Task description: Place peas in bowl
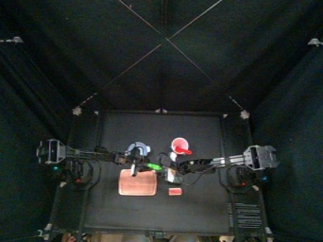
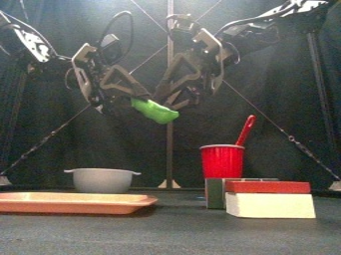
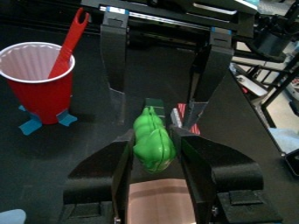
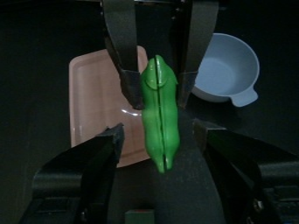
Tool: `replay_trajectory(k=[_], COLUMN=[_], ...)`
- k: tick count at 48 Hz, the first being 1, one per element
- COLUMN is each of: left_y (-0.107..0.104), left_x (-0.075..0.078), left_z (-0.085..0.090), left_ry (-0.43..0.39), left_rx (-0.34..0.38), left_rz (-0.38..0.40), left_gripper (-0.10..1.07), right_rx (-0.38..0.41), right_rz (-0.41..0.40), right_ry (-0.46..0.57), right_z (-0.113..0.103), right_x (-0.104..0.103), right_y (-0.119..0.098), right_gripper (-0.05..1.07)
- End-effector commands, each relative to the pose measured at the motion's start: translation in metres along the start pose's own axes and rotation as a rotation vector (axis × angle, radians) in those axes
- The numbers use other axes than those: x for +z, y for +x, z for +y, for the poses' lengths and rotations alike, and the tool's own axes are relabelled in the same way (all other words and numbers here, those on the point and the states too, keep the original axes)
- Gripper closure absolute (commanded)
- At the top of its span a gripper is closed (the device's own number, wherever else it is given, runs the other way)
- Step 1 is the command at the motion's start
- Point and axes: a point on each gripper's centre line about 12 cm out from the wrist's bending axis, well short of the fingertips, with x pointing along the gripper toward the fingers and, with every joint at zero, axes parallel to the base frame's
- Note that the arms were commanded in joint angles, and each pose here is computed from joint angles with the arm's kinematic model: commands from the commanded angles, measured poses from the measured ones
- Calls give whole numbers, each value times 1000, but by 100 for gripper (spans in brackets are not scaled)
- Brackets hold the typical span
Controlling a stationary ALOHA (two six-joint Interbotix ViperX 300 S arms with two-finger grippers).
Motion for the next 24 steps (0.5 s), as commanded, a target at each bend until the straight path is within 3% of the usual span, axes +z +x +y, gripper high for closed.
replay_trajectory(k=[1, 9, 24], left_y=[0, -4, -26], left_x=[8, 3, -9], left_z=[0, 1, 26], left_ry=[8, 4, -23], left_rx=[1, 6, 99], left_rz=[-24, -14, -1], left_gripper=[38, 38, 38], right_rx=[-4, -29, -39], right_rz=[-35, -21, 2], right_ry=[3, 2, 21], right_z=[-1, -5, -7], right_x=[12, 8, -7], right_y=[-9, -14, -28], right_gripper=[8, 8, 8])
